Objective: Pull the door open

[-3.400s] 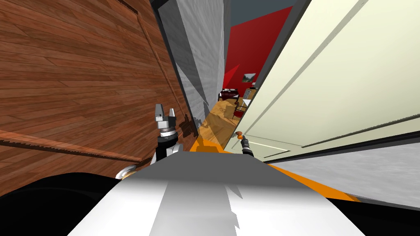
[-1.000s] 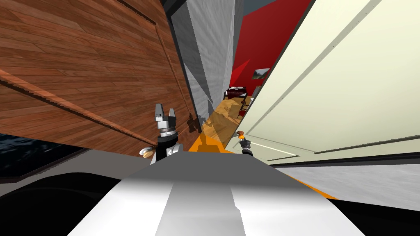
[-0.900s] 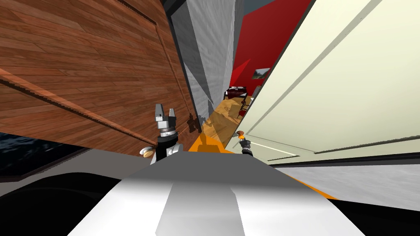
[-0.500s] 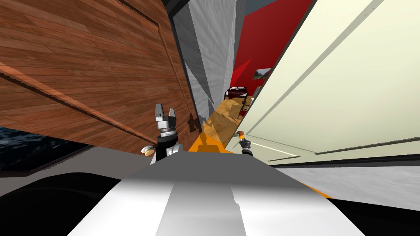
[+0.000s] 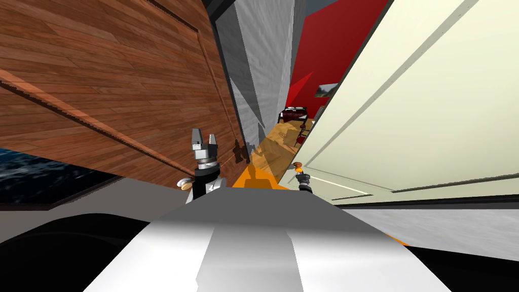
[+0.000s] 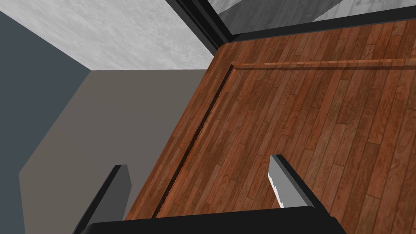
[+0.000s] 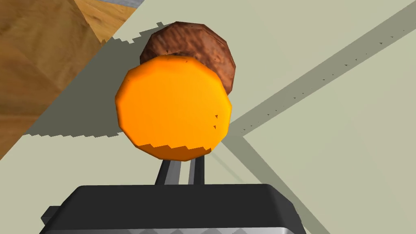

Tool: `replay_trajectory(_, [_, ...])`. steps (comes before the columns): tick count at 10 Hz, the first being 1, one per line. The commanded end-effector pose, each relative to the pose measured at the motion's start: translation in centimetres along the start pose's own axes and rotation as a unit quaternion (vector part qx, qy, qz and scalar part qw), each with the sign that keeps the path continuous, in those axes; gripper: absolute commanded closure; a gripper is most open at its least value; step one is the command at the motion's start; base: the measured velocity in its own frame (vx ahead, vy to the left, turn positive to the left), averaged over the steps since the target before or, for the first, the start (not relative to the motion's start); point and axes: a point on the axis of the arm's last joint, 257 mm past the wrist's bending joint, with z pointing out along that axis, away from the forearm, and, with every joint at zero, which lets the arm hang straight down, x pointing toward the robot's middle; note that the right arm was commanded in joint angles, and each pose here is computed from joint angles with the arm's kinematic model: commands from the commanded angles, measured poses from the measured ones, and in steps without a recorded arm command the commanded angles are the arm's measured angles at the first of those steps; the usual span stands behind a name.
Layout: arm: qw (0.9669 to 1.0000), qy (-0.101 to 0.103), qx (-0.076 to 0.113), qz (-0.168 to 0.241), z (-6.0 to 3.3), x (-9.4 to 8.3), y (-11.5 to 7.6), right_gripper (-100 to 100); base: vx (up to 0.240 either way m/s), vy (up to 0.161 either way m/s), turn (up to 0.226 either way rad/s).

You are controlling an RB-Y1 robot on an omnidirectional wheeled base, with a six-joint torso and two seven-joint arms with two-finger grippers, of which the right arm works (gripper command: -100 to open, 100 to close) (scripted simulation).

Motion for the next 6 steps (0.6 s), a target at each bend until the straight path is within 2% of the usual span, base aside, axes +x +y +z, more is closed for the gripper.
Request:
replay_trajectory(1, [0.9995, 0.019, -0.009, 0.025, 0.83, 1.7, 0.3, 100, -0.035, -0.013, 0.046])
replay_trajectory(2, [0.9988, 0.017, -0.01, 0.046, 0.83, 1.6, 0.4, 100, -0.04, -0.009, 0.046])
replay_trajectory(3, [0.9986, 0.017, -0.01, 0.048, 0.83, 1.6, 0.4, 100, -0.03, -0.009, 0.018])
replay_trajectory(5, [0.9959, 0.013, -0.012, 0.089, 0.84, 1.4, 0.4, 100, -0.039, -0.01, 0.089])
replay_trajectory(6, [0.9949, -0.008, -0.004, 0.101, -0.1, 0.1, -0.5, -100, -0.07, -0.029, 0.024])
